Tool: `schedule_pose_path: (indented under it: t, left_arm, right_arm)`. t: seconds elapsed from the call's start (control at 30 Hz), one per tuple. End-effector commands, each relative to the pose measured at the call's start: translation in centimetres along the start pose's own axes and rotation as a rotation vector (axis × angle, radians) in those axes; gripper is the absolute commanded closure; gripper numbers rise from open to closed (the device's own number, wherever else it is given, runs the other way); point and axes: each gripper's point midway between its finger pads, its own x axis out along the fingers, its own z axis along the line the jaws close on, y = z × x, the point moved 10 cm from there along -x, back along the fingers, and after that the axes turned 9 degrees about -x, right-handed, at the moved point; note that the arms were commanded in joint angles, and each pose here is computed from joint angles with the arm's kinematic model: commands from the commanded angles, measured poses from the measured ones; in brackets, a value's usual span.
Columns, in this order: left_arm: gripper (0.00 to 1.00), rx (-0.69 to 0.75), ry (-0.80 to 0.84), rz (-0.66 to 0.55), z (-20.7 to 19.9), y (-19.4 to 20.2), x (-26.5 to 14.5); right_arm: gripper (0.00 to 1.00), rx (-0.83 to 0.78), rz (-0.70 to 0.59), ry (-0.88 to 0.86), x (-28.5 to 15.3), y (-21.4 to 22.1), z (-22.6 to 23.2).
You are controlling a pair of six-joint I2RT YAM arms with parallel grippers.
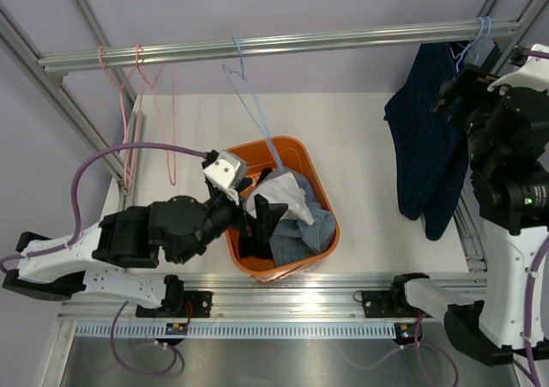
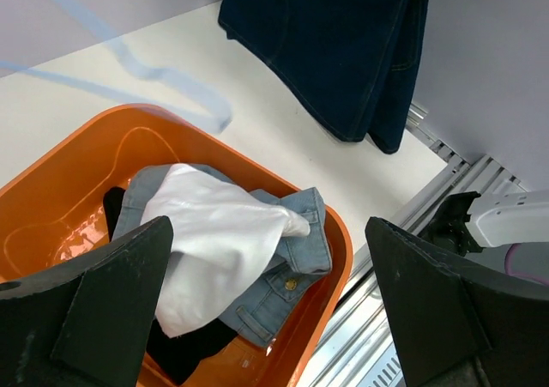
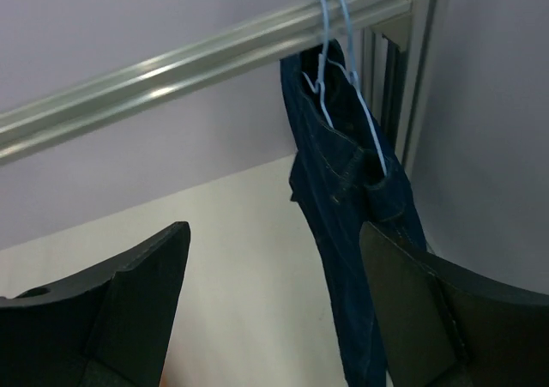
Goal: Remove the skirt from the hanger
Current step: Place the hanger at the clothesline, then pick up the hanger from the clothesline.
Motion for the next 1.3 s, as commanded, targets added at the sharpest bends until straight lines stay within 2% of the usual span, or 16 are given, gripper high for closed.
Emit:
schedule_pose_path:
  t: [0.0,0.1,0.13,0.2,0.3,0.53,0.77,1.0,1.2,1.27]
  left_arm:
    - [0.01,-0.067,0.086,-0.091,-0.7,-2.5,-0.8]
    - [0.01,-0.073,0.108,-0.094,-0.5,-2.2,-1.0]
    - [0.01,-0.078,0.116,-0.100,-0.3,-2.3,-1.3]
    - [0.01,-0.075,0.121,-0.096,0.0,-1.9,-1.4]
    - [0.01,-0.071,0.114,-0.100,0.8,-1.5,-1.9]
    - [0.01,-0.087,0.142,-0.145,2.7,-0.9,-3.3]
    - [0.01,-0.055,0.146,-0.165,3.4,-1.0,-3.8]
    - [0.01,-0.041,0.162,-0.161,3.4,-0.4,-3.6]
    - [0.01,-0.024,0.159,-0.153,3.3,-0.1,-3.3]
    - [0.01,-0.018,0.158,-0.154,3.3,0.0,-3.2]
  right_arm:
    - [0.12,-0.102,0.218,-0.064,4.0,5.1,-0.4]
    - [0.13,-0.035,0.264,-0.045,5.2,6.7,-1.5]
    - [0.15,-0.009,0.252,-0.094,5.6,6.8,-1.4]
    - [0.18,0.013,0.247,-0.085,6.6,8.0,-2.2]
    - [0.19,0.007,0.210,-0.104,7.2,8.8,-2.5]
    - [0.21,-0.019,0.255,-0.049,9.6,10.0,-3.4]
    - [0.23,-0.037,0.216,0.004,9.4,8.9,-3.9]
    - [0.22,-0.105,0.311,0.121,11.1,11.4,-5.0]
    - [0.23,-0.130,0.335,0.108,13.1,13.6,-5.0]
    - [0.26,-0.130,0.336,0.080,14.2,14.7,-4.7]
